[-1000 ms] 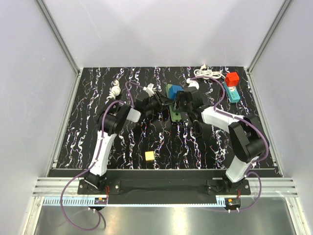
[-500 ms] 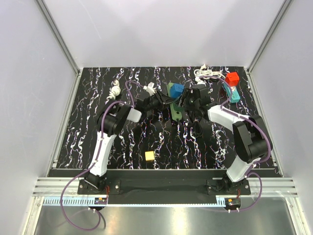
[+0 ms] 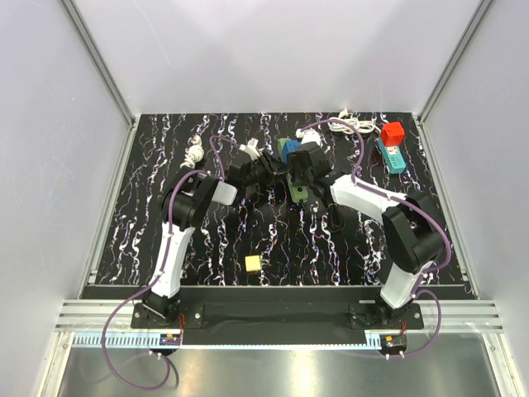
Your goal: Pull the plug off the socket
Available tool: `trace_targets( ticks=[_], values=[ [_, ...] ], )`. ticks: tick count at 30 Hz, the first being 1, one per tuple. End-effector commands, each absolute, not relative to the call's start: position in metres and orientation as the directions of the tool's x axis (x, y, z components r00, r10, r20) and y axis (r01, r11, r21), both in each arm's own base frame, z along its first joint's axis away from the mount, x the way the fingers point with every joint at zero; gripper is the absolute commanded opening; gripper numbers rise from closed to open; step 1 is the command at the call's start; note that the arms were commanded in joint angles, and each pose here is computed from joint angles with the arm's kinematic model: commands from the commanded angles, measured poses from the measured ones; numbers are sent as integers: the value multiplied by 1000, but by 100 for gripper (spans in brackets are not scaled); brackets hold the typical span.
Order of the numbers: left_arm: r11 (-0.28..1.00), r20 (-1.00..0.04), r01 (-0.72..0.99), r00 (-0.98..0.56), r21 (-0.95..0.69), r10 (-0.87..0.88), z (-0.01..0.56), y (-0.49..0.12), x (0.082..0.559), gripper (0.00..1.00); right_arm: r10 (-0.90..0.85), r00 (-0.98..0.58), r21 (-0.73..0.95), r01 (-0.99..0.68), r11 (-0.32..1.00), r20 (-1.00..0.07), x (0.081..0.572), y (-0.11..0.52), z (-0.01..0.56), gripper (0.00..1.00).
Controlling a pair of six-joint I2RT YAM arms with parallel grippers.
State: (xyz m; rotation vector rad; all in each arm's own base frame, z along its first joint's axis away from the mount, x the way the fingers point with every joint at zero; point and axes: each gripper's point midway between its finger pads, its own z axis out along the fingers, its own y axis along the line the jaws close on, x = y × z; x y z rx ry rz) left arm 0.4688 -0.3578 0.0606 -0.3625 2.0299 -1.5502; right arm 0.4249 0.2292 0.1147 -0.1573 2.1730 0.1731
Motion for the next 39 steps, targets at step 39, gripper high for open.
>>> trace_targets(
  ticks=[39],
  values=[
    [424, -336, 76, -742, -903, -581, 27, -326, 483, 0, 455, -487, 568, -108, 816, -746, 475, 170, 211, 0]
  ],
)
